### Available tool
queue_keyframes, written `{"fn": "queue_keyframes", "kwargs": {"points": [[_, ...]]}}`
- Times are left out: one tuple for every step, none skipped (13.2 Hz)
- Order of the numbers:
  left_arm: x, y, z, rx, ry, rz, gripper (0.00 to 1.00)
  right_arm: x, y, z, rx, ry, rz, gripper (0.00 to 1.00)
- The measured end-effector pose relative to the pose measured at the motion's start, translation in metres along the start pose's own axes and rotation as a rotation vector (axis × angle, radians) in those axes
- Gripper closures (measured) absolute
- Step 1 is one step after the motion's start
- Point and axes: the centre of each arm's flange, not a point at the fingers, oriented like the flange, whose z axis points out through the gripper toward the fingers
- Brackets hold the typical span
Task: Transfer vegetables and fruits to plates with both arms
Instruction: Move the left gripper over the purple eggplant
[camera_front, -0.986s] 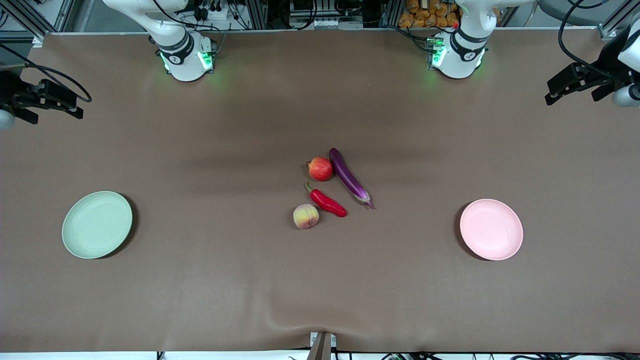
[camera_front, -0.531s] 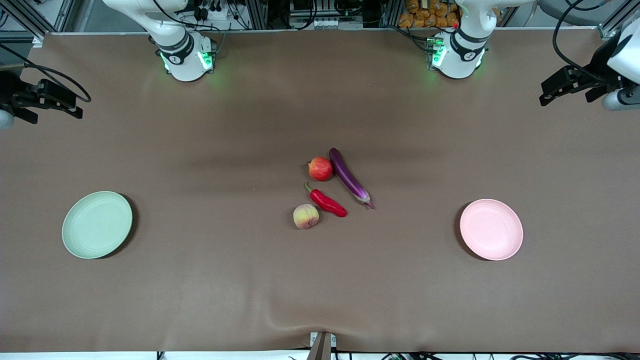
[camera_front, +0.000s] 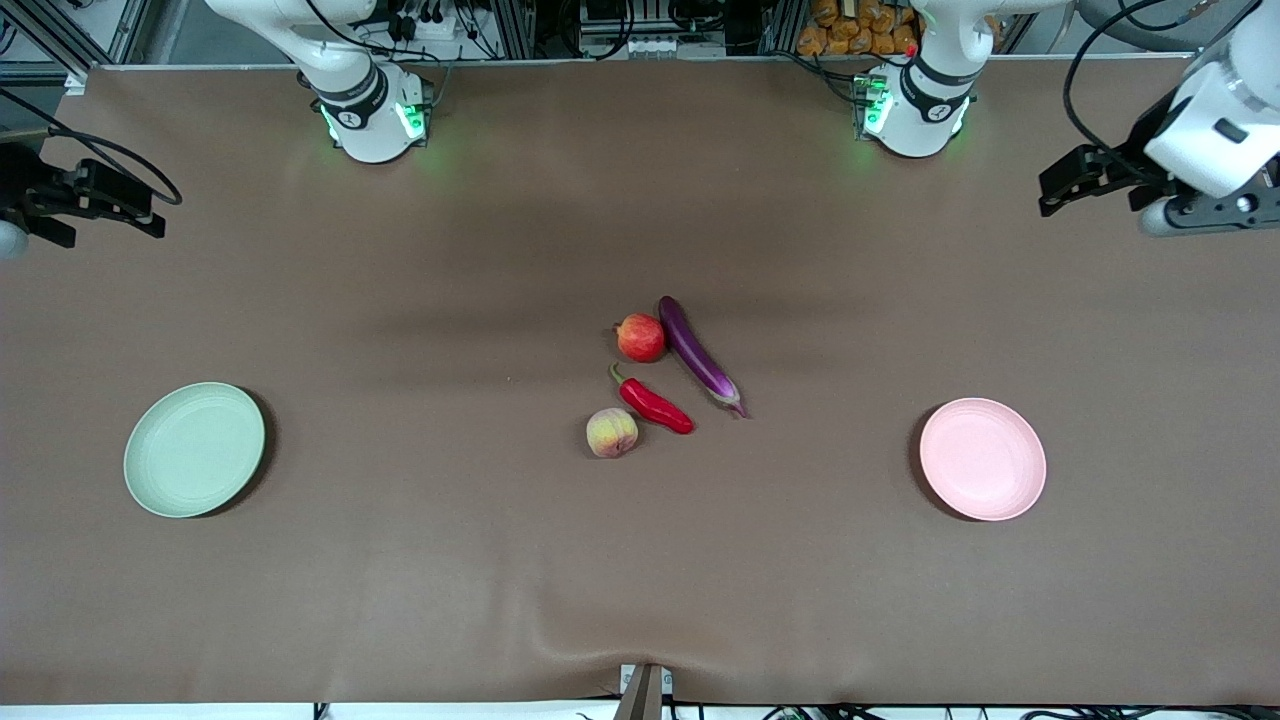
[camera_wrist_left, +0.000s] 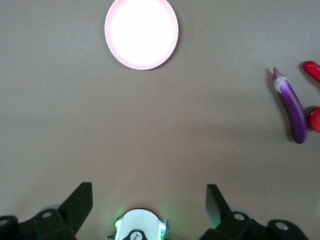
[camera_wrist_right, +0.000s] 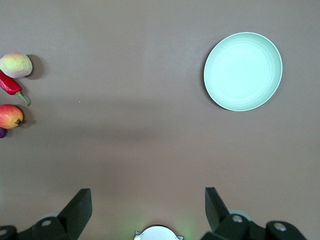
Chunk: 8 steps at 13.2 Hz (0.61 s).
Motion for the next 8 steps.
{"fn": "queue_keyframes", "kwargs": {"points": [[0.0,0.004,0.004,0.003,-0.007,-0.004,0.0,0.0,0.0,0.0,0.0,-0.001,0.0,0.0],[0.001,0.008,0.009,0.005,-0.011,-0.012,0.0,0.0,0.0,0.0,0.001,-0.004,0.0,0.0],[0.001,0.014,0.015,0.008,-0.011,-0.02,0.0,-0.001,0.0,0.001,0.001,-0.006,0.0,0.0],[0.002,0.023,0.022,0.011,-0.007,-0.029,0.0,-0.001,0.0,0.001,0.001,-0.007,0.001,0.0],[0.003,0.036,0.03,0.014,-0.002,-0.032,0.0,-0.001,0.001,0.001,0.001,-0.007,0.002,0.0],[0.004,0.052,0.039,0.017,0.005,-0.037,0.0,-0.001,0.001,0.001,0.001,-0.007,0.002,0.0],[0.005,0.07,0.049,0.019,0.009,-0.047,0.0,-0.001,0.001,0.001,0.001,-0.007,0.003,0.0],[0.007,0.086,0.06,0.019,0.009,-0.057,0.0,-0.001,0.002,0.001,0.001,-0.007,0.003,0.0]]}}
